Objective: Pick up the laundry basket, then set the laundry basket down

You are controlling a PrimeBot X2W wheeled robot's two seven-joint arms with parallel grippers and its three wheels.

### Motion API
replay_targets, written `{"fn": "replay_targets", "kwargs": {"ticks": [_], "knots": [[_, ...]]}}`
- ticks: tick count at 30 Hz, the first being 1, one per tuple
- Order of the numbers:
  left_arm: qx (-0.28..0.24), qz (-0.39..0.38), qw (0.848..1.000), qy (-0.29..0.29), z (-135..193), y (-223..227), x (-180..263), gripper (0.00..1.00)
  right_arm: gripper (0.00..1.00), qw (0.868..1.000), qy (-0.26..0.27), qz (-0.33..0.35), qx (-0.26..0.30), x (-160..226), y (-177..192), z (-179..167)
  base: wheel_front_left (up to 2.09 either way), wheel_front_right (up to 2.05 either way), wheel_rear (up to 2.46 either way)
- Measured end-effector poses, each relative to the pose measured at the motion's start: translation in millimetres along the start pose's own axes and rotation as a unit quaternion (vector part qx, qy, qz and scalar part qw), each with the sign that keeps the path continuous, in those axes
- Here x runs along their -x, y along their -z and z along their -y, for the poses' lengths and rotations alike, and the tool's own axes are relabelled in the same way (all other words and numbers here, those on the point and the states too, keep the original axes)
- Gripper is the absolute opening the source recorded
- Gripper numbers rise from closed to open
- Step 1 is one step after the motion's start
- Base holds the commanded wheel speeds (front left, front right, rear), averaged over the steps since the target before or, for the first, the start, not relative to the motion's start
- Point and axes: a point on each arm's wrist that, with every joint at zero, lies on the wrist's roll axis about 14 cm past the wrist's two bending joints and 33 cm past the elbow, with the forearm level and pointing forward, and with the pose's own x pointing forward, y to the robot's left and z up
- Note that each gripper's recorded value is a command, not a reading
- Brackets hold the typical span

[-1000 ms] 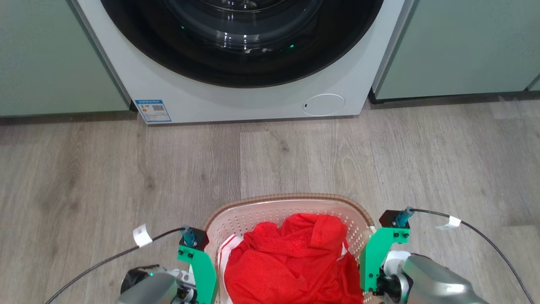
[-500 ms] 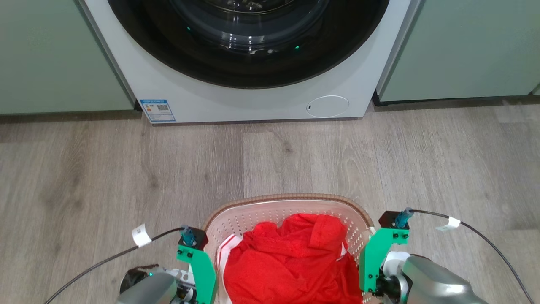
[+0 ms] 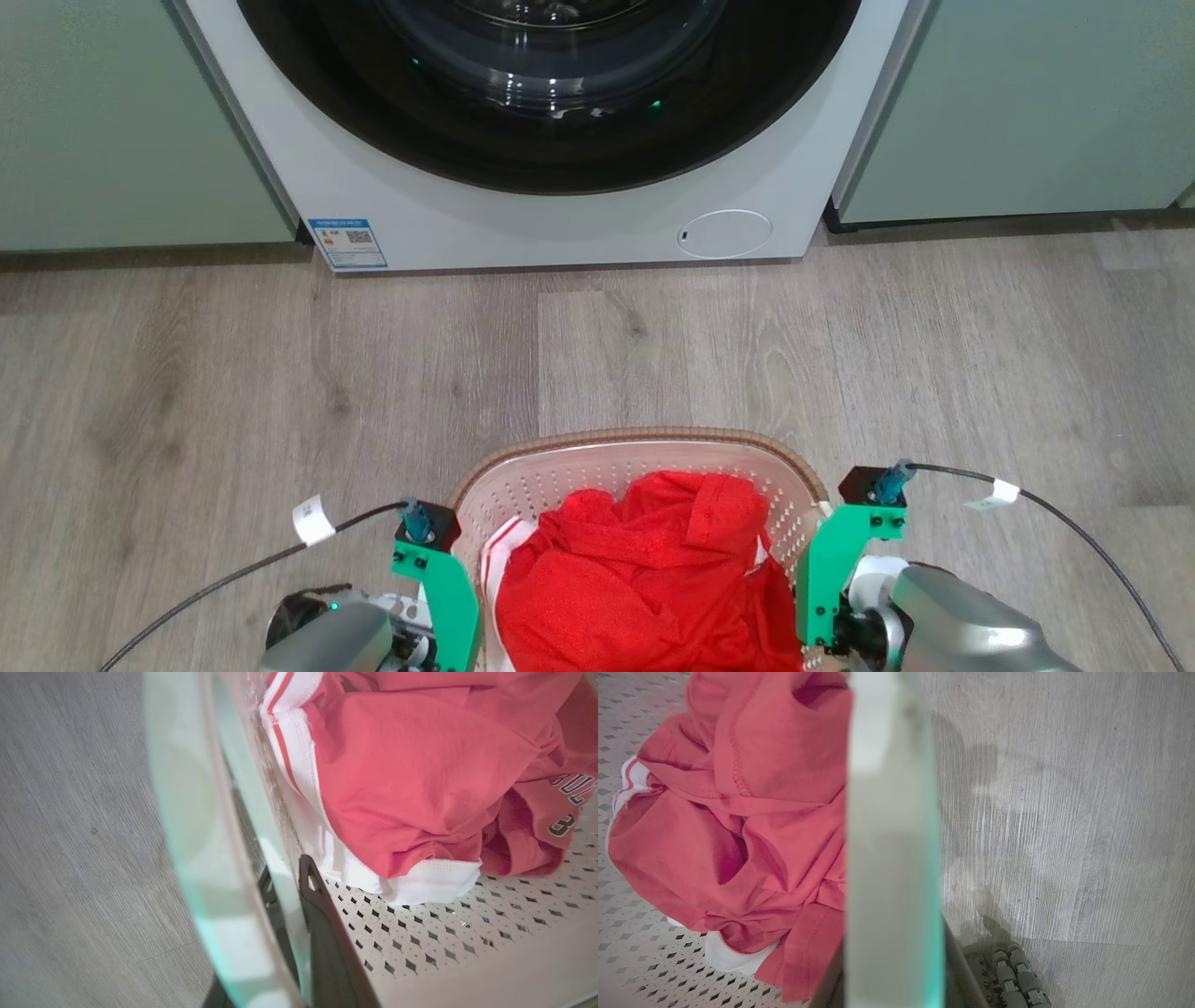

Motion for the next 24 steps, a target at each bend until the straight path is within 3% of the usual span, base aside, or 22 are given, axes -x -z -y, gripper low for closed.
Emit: {"fn": "replay_targets", "kwargs": {"ticks": [24], "knots": [[0.01,-0.002,1.0,0.0,-1.2,2.1,-1.2,0.0,0.0,1.0,0.001,-0.004,0.005,-3.5,0.8,0.4,0.0,0.0,0.0]]}}
